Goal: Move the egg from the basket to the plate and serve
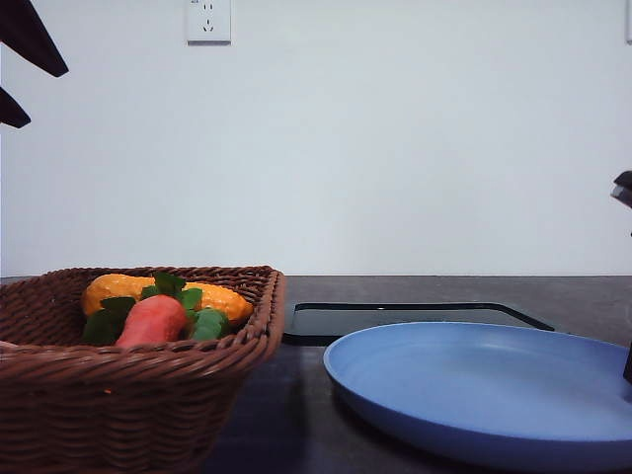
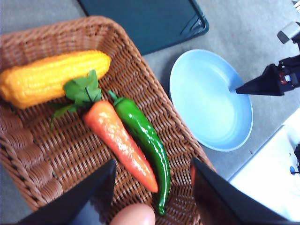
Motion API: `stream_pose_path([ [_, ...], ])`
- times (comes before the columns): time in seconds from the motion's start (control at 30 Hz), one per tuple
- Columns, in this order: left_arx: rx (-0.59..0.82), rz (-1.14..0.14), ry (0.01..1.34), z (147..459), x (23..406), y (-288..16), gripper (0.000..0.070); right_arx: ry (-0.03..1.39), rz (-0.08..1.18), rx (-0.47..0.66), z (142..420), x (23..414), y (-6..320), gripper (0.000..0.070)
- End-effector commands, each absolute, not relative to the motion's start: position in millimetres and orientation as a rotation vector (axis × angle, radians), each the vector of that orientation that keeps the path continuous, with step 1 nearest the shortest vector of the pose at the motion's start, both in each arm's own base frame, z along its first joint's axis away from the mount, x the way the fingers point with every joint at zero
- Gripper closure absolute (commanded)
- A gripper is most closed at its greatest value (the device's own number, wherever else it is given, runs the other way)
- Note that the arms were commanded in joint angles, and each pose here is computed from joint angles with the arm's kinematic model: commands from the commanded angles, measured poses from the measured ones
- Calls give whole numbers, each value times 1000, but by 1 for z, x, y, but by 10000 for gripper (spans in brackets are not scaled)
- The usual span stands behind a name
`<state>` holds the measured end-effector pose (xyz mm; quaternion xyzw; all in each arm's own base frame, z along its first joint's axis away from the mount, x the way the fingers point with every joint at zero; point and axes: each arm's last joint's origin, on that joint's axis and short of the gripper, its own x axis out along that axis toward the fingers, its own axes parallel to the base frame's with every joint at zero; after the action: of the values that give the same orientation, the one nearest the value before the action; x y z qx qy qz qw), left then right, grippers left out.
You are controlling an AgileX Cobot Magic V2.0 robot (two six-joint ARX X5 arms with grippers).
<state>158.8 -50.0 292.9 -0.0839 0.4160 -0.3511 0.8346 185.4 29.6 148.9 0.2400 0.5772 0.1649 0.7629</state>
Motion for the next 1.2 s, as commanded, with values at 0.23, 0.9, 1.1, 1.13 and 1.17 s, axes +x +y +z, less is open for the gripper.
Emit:
stream_pose_path([
  [0.23,-160,-770,872,296,159,-53,374,1228,369,525,149,190,31,700],
  [0.9,195,-751,967,285,146,-79,283,988,307,543,189,172,8,700],
  [1.1,364,-820,1046,285,143,-101,283,928,307,536,198,167,6,700],
  [1.13,391,-835,1059,285,144,-106,283,922,308,535,199,166,6,700],
  [1.17,410,-840,1071,284,145,-110,283,920,309,534,199,166,6,700],
])
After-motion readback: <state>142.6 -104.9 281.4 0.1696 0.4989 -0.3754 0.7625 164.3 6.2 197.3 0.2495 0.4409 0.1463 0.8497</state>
